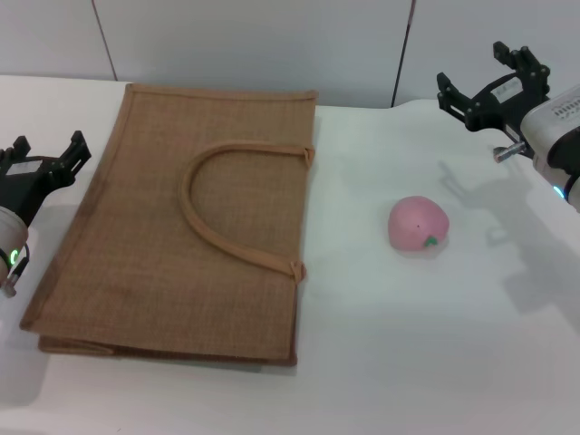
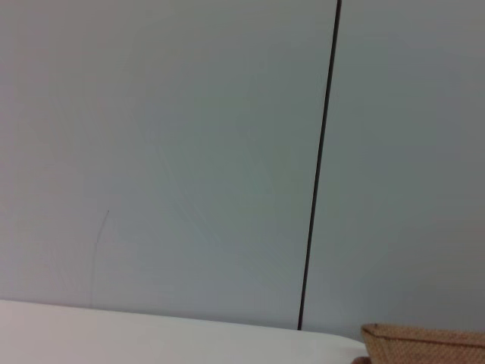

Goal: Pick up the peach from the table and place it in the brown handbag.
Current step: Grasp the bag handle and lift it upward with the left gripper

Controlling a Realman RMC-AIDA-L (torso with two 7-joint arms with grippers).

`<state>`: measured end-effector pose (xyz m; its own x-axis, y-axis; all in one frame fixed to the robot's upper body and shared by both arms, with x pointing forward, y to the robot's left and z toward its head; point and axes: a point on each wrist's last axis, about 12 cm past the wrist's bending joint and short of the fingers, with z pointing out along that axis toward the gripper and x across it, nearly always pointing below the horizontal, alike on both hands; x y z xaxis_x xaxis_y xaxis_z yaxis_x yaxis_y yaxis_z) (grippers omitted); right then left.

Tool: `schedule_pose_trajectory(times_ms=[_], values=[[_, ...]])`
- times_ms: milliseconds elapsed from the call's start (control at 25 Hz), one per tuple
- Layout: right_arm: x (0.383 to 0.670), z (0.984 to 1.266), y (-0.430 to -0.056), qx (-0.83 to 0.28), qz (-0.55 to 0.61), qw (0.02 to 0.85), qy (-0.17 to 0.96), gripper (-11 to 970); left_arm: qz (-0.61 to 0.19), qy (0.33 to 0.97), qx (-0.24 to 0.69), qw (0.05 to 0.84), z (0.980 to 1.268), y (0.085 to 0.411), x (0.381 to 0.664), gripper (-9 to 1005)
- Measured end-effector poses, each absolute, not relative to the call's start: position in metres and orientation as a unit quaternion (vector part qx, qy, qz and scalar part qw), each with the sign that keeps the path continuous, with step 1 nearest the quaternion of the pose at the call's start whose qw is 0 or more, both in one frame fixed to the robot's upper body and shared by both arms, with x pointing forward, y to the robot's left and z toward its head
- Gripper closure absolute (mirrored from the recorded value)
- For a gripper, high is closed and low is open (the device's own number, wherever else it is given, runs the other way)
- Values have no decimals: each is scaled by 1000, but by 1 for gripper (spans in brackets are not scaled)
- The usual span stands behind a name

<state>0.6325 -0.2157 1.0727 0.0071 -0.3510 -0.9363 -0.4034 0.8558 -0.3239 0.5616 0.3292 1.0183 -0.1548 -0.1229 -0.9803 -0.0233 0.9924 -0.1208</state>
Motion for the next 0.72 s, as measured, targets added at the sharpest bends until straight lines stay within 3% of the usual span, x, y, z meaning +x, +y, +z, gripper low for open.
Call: schedule_pose_trajectory(times_ms=[720], values=[[634, 1074, -214, -270, 20, 657, 703, 94, -39, 758, -46, 650, 1019, 328, 563, 122]])
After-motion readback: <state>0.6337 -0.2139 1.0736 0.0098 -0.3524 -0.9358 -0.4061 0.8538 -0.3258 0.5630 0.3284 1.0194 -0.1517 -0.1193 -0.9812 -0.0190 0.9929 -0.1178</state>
